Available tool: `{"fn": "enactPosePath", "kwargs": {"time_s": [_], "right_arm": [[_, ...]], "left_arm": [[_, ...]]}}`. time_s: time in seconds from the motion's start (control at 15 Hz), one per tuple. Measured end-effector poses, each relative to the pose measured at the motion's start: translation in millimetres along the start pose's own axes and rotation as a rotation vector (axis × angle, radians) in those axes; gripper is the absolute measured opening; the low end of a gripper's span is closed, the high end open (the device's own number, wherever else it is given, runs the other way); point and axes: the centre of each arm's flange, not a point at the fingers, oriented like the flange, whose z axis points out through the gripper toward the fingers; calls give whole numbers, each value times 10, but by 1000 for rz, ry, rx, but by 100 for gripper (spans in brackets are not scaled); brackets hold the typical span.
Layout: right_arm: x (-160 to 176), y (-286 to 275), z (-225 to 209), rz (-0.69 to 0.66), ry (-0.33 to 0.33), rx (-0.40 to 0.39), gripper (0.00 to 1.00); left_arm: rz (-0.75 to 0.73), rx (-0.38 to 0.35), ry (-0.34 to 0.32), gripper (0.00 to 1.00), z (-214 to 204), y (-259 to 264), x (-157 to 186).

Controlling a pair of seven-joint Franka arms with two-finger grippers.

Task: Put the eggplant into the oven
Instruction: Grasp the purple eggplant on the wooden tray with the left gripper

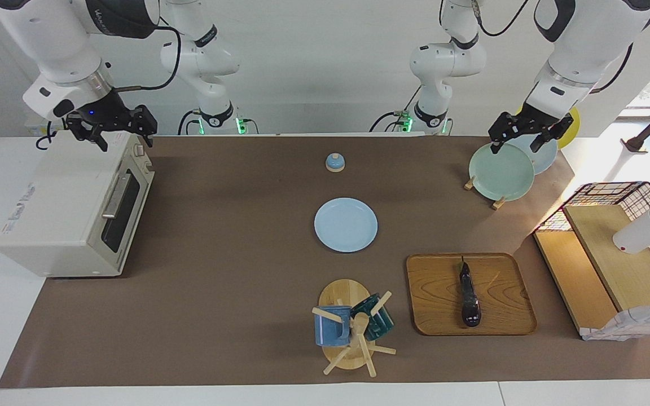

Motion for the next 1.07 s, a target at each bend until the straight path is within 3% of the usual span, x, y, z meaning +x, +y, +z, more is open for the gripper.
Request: {"fn": "enactPosePath", "kwargs": {"time_s": [0.6, 0.8, 1.07], "right_arm": [[0, 0, 0, 0, 0, 0, 100], [0, 0, 0, 0, 0, 0, 100], [0, 0, 0, 0, 0, 0, 100]], "left_arm": [[0, -2, 34, 100, -26, 1, 38], [1, -7, 84, 100, -25, 14, 127], [1, -13, 62, 100, 278, 10, 451]]}}
